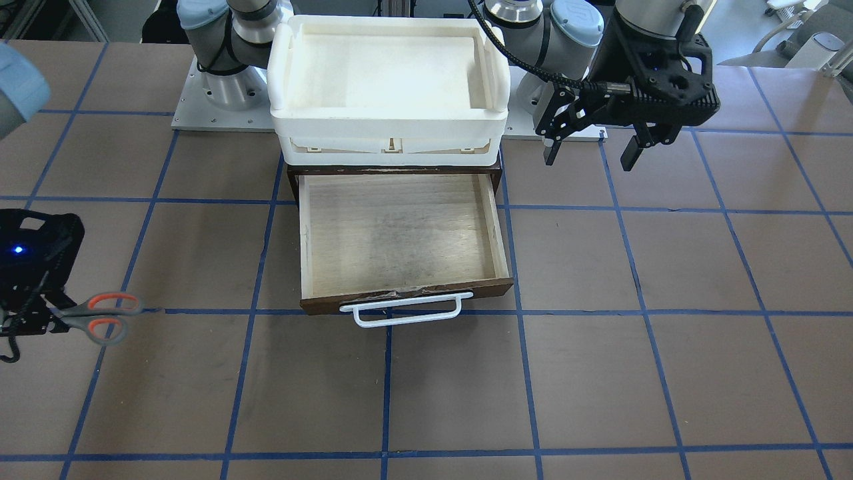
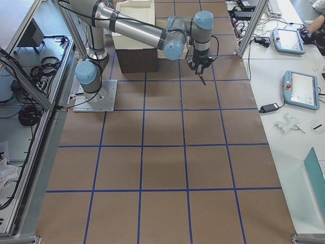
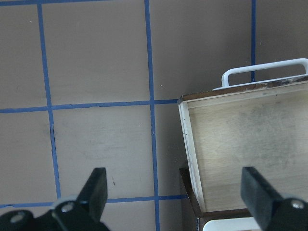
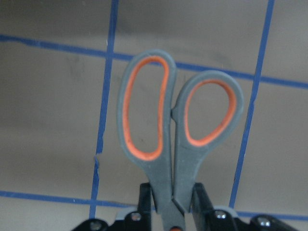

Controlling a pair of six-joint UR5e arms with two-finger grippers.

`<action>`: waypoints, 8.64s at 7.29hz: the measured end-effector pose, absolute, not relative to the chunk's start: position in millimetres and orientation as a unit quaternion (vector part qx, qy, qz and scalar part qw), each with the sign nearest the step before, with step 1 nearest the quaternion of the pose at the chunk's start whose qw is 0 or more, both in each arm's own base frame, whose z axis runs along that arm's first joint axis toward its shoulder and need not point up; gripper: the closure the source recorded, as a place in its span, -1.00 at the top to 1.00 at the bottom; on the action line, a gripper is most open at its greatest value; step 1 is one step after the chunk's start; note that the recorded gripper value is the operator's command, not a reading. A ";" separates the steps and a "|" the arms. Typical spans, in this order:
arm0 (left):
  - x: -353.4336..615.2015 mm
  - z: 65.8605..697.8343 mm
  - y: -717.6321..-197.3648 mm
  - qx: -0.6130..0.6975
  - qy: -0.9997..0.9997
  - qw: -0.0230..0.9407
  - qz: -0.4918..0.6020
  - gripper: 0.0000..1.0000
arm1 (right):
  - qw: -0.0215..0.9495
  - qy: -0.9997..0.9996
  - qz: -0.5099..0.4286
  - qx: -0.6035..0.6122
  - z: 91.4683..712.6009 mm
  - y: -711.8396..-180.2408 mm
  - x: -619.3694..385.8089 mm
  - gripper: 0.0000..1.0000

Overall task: Put scissors in drawer and close it
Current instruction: 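Carry the scissors with the right gripper over the open drawer and lower, then open the right gripper to drop the scissors and raise it away, then reach the left gripper to the drawer's white handle and lower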

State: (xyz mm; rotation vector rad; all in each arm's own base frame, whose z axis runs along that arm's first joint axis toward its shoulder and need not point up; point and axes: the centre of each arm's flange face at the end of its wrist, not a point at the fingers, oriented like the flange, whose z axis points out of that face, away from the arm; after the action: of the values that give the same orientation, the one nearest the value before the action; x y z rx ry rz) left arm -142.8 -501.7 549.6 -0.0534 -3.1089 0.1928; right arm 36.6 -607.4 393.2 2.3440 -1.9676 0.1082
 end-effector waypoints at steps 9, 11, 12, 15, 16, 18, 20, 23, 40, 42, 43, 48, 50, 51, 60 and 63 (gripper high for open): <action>-142.5 550.5 -500.9 -0.017 -0.998 0.013 0.062 1.00 | -0.005 -0.610 0.026 0.792 388.3 -505.5 321.6 -1.00; -142.8 550.5 -500.8 -0.017 -0.998 0.013 0.063 1.00 | -0.023 -0.609 0.023 0.792 377.6 -495.6 342.2 -1.00; -142.8 550.6 -500.7 -0.017 -0.998 0.013 0.063 1.00 | -0.037 -0.614 0.024 0.788 369.2 -494.7 350.0 -1.00; -143.1 551.0 -500.2 -0.018 -0.998 0.013 0.063 1.00 | -0.057 -0.621 0.015 0.782 347.5 -491.9 368.3 -1.00; -143.4 550.7 -500.4 -0.018 -0.998 0.013 0.062 1.00 | -0.061 -0.622 0.009 0.780 337.5 -494.3 370.4 -1.00; -143.6 550.5 -500.5 -0.017 -0.998 0.013 0.062 1.00 | -0.065 -0.623 0.002 0.780 323.1 -499.1 373.1 -1.00; -143.7 550.3 -500.6 -0.017 -0.998 0.013 0.062 1.00 | -0.067 -0.624 0.000 0.778 316.4 -502.6 374.7 -0.36; -143.8 549.4 -501.4 -0.017 -0.998 0.014 0.061 1.00 | -0.069 -0.653 -0.004 0.755 312.7 -503.8 375.2 1.00; -310.8 363.9 -626.1 0.023 -0.998 0.021 0.061 0.97 | -0.018 -0.996 0.064 0.055 492.2 -499.9 120.8 1.00; -316.2 324.0 -647.5 0.031 -0.999 0.009 0.041 0.95 | -0.016 -0.997 0.055 0.056 492.5 -492.4 123.0 1.00; -317.9 306.9 -653.3 0.040 -0.999 0.005 0.030 0.95 | -0.018 -0.997 0.053 0.057 493.7 -489.3 123.6 1.00; -331.6 232.7 -665.4 0.081 -0.996 -0.003 -0.022 0.86 | -0.019 -0.997 0.047 0.057 487.0 -487.2 123.9 1.00; -332.2 211.2 -664.2 0.085 -0.995 -0.012 -0.046 0.80 | -0.014 -0.997 0.052 0.056 489.0 -489.1 122.0 1.00; -332.3 204.0 -663.6 0.085 -0.995 -0.015 -0.054 0.82 | -0.017 -0.997 0.053 0.055 490.2 -488.7 122.4 1.00; -337.0 223.4 -641.3 0.083 -0.990 -0.015 -0.113 0.88 | -0.003 -0.999 0.043 -0.005 494.7 -473.9 119.7 1.00; -339.5 235.2 -638.0 0.085 -0.990 -0.012 -0.110 0.90 | 0.000 -0.999 0.037 -0.006 490.2 -475.4 119.1 1.00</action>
State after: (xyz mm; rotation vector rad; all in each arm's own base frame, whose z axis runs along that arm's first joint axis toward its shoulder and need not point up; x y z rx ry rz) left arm -339.5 -638.0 235.2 0.2685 -3.1344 -0.3494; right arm 119.1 -475.4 490.2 -0.0181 -3.1392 0.1176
